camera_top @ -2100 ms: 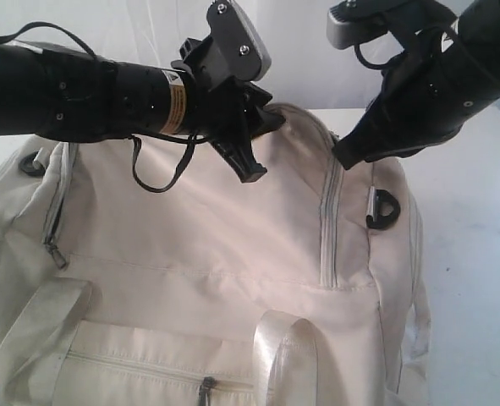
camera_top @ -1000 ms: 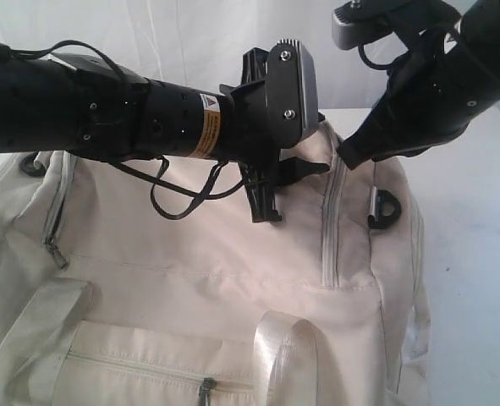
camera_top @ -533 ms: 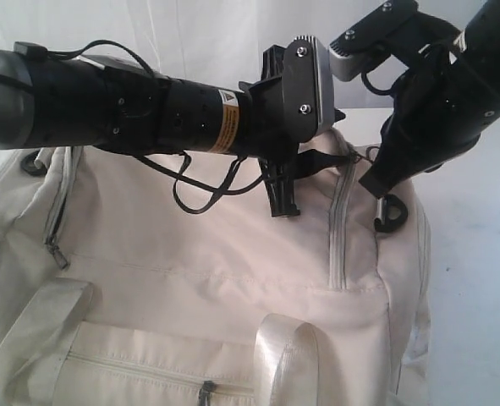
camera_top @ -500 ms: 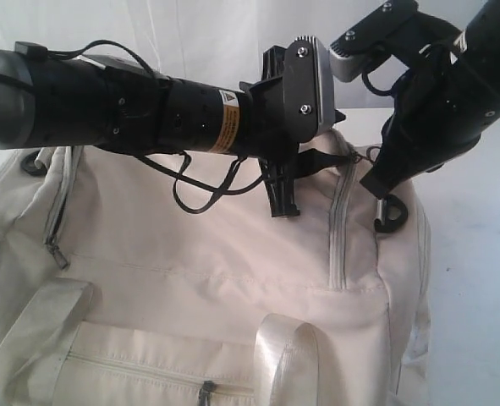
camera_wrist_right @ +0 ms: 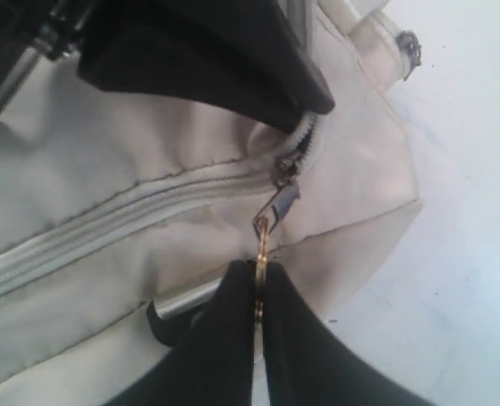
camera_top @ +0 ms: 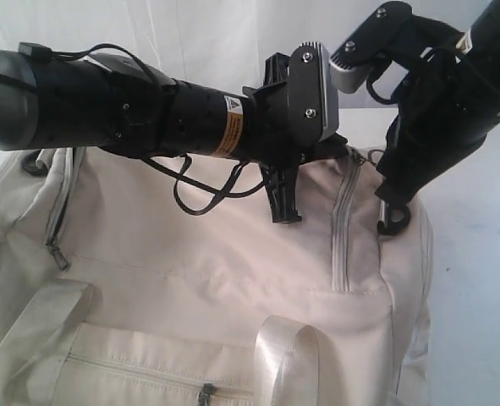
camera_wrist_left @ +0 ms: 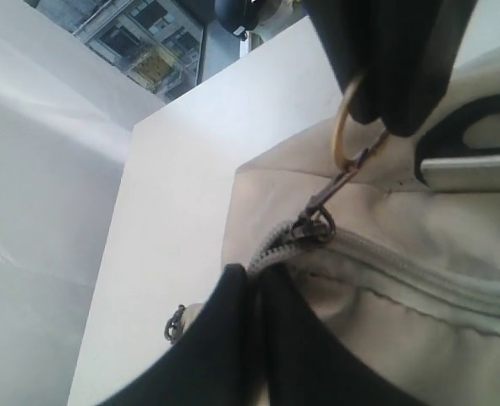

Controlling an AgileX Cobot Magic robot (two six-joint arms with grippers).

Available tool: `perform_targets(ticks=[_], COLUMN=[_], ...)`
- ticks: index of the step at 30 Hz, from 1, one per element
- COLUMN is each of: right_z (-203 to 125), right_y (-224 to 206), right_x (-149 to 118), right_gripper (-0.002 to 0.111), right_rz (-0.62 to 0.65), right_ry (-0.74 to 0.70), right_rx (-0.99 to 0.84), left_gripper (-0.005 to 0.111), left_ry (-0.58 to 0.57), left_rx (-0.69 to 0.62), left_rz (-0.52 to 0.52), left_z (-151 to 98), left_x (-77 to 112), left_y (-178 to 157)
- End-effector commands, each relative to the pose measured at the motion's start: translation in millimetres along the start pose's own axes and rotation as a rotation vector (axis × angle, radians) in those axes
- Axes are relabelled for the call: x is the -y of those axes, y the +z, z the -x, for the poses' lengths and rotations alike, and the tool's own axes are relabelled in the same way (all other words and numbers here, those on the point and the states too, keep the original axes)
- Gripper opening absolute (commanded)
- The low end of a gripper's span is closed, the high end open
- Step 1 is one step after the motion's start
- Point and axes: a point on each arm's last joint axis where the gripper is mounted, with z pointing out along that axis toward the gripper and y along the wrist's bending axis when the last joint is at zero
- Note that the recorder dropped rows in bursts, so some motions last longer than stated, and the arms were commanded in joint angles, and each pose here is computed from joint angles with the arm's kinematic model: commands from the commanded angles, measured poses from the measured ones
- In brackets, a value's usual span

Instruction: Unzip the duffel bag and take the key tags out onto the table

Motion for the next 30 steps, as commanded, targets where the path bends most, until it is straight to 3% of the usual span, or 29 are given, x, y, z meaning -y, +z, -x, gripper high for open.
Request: perform_targets(ticks=[1, 6, 14, 16, 21, 30], right_z=[-7, -14, -14, -14, -6, 15], right_y=[-24, -31, -26, -25, -28, -28], right_x=[-11, -20, -18, -12, 14, 26], right_gripper=[0.000, 0.000, 0.000, 0.000, 0.000, 0.000], right_rz=[0.052, 0.126, 0.122, 0.060, -0.235, -0.356], right_ry=[-0.072, -0.089, -0.091, -0.093, -0.021, -0.022], right_rx=[0.034, -0.009, -0.030, -0.035, 0.051, 0.257], left_gripper=[0.000, 0.000, 0.000, 0.000, 0.000, 0.000], left_ry=[-0.024, -0.069, -0.115, -0.118, -0.124, -0.147], left_rx=[-0.031, -0.019, -0.031, -0.041, -0.036, -0.021], left_rz=[0.040, 0.053, 0.091, 0.100, 0.097, 0.084], left_z=[-1, 0, -1, -2, -1, 0], left_x=[-5.3, -6.4, -9.9, -10.7, -10.4, -9.3], left_y=[-2, -2, -2, -3, -3, -2])
